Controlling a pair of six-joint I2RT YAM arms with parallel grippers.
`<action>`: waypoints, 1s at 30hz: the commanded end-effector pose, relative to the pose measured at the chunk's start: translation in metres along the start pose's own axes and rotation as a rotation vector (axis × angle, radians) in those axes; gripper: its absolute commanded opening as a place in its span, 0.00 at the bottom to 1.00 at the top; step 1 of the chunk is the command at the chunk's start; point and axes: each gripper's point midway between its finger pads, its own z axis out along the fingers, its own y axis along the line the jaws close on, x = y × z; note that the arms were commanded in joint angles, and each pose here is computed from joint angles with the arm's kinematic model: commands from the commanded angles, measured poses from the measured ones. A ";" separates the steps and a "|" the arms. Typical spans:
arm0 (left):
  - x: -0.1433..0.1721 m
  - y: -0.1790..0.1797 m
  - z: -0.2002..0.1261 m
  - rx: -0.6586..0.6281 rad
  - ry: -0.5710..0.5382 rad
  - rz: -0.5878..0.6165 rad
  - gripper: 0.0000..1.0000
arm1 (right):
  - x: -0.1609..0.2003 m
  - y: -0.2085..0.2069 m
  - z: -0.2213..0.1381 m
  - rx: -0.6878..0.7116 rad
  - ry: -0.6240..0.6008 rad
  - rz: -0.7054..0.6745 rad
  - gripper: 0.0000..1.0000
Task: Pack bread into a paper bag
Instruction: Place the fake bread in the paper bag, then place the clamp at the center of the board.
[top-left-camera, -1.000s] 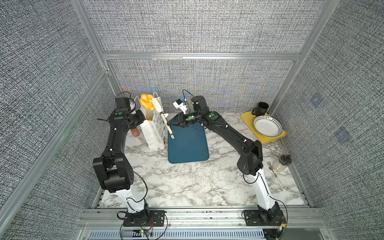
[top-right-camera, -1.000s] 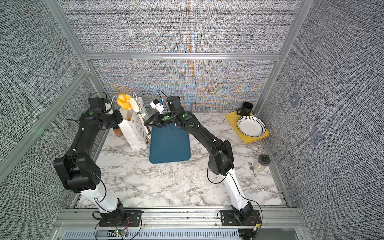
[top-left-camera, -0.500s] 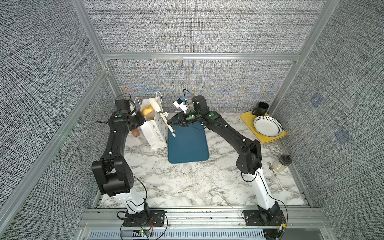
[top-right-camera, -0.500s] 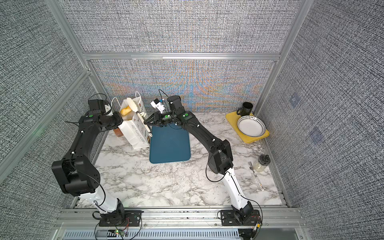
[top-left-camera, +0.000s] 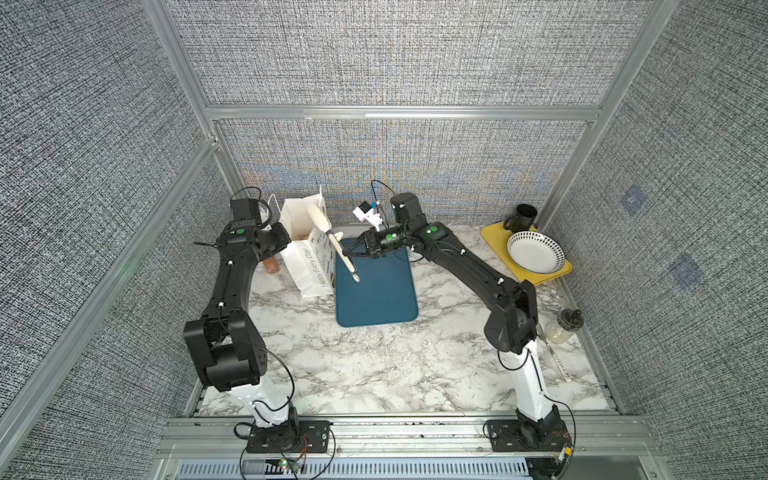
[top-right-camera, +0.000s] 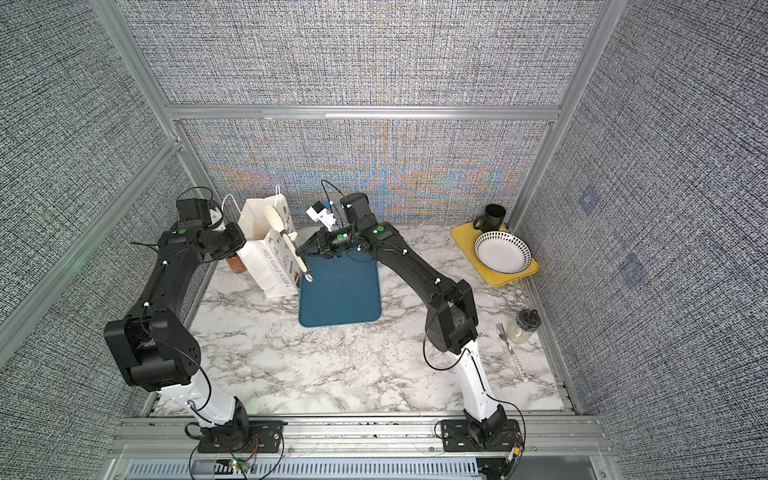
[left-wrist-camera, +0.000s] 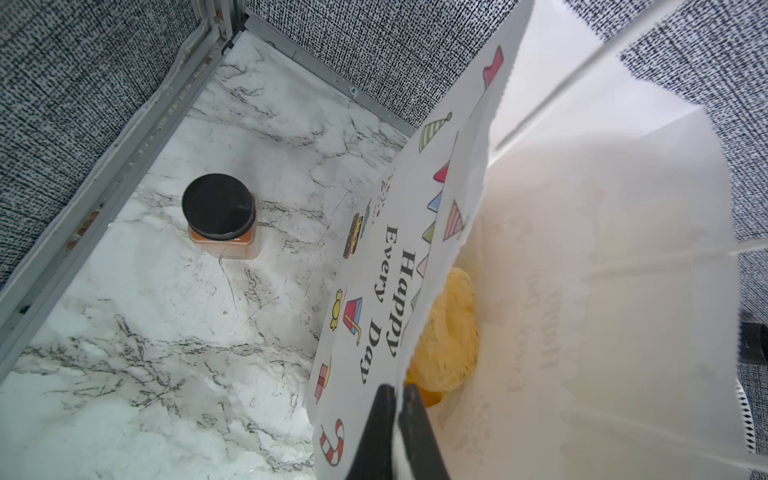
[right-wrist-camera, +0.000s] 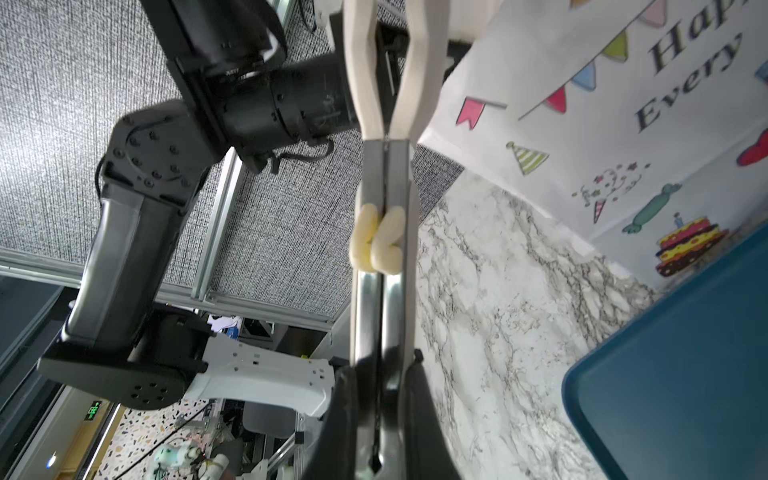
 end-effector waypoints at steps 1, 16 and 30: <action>-0.005 0.004 0.000 -0.027 -0.012 0.003 0.02 | 0.044 0.000 -0.011 0.020 0.085 -0.006 0.02; -0.011 0.000 -0.016 -0.026 -0.049 -0.012 0.30 | 0.114 -0.126 -0.134 0.579 -0.009 0.224 0.00; -0.008 0.003 -0.022 -0.041 -0.055 -0.007 0.53 | 0.192 -0.233 -0.230 1.077 -0.076 0.561 0.00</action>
